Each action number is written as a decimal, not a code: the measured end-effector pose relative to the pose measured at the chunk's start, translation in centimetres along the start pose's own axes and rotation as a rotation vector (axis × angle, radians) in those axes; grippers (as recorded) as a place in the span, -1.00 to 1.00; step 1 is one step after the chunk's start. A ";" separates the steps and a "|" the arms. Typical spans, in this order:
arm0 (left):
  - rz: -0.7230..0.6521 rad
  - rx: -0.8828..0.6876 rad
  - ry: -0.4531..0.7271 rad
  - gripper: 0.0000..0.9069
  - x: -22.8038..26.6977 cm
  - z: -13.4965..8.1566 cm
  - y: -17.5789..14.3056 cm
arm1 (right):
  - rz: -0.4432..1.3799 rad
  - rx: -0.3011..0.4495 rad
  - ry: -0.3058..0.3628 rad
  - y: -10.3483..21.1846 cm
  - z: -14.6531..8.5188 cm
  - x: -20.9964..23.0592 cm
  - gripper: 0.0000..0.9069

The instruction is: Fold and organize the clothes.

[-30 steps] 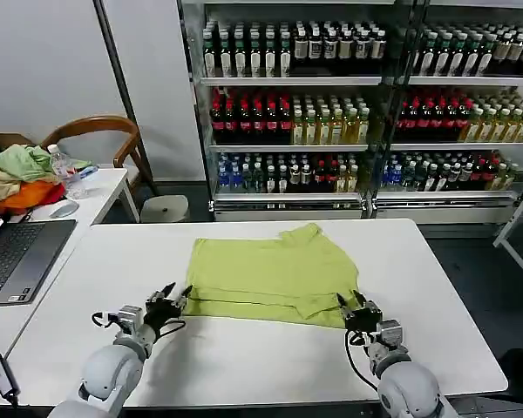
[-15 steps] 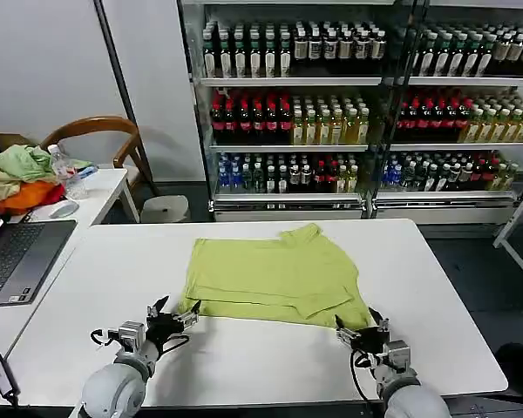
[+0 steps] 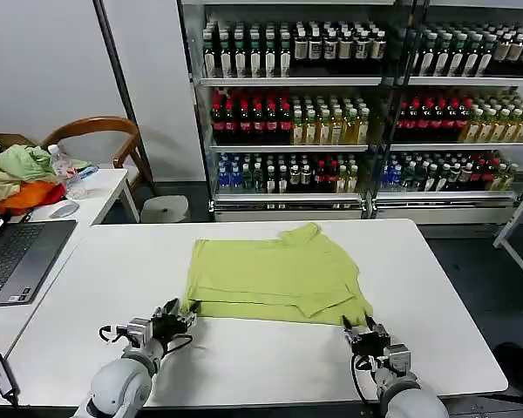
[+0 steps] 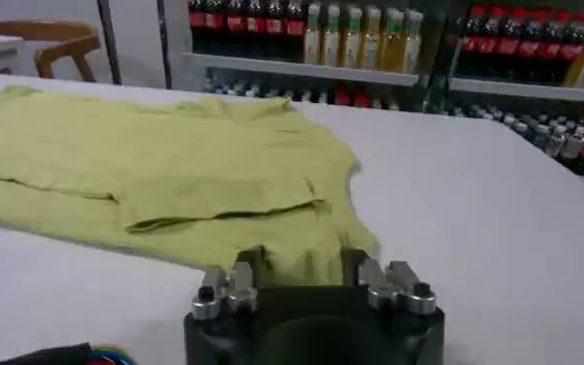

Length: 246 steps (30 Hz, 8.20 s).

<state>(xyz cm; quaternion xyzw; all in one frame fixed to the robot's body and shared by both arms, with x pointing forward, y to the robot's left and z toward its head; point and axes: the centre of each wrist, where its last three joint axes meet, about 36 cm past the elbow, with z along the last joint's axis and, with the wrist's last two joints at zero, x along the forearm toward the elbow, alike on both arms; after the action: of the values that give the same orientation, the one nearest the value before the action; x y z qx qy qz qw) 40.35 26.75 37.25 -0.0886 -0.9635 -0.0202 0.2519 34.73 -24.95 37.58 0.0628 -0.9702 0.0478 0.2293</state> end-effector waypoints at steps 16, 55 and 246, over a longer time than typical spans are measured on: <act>0.007 -0.062 0.025 -0.91 3.3 1.2 0.2 | -0.023 0.037 -0.001 0.4 0.1 4.0 -1.00; -0.030 -0.113 -0.089 1.00 14.7 -1.1 -1.5 | -0.007 0.122 -0.081 1.1 -3.2 9.4 1.00; -0.212 0.246 0.019 -0.93 5.8 2.2 -5.2 | -0.015 0.150 -0.109 4.5 -4.0 3.7 1.00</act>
<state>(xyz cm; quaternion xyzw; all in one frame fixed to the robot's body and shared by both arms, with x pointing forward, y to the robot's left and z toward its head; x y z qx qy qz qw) 33.34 22.74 38.22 0.0454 -0.9601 0.0707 0.2667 32.57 -20.39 42.53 0.0896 -0.9744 0.1150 0.1714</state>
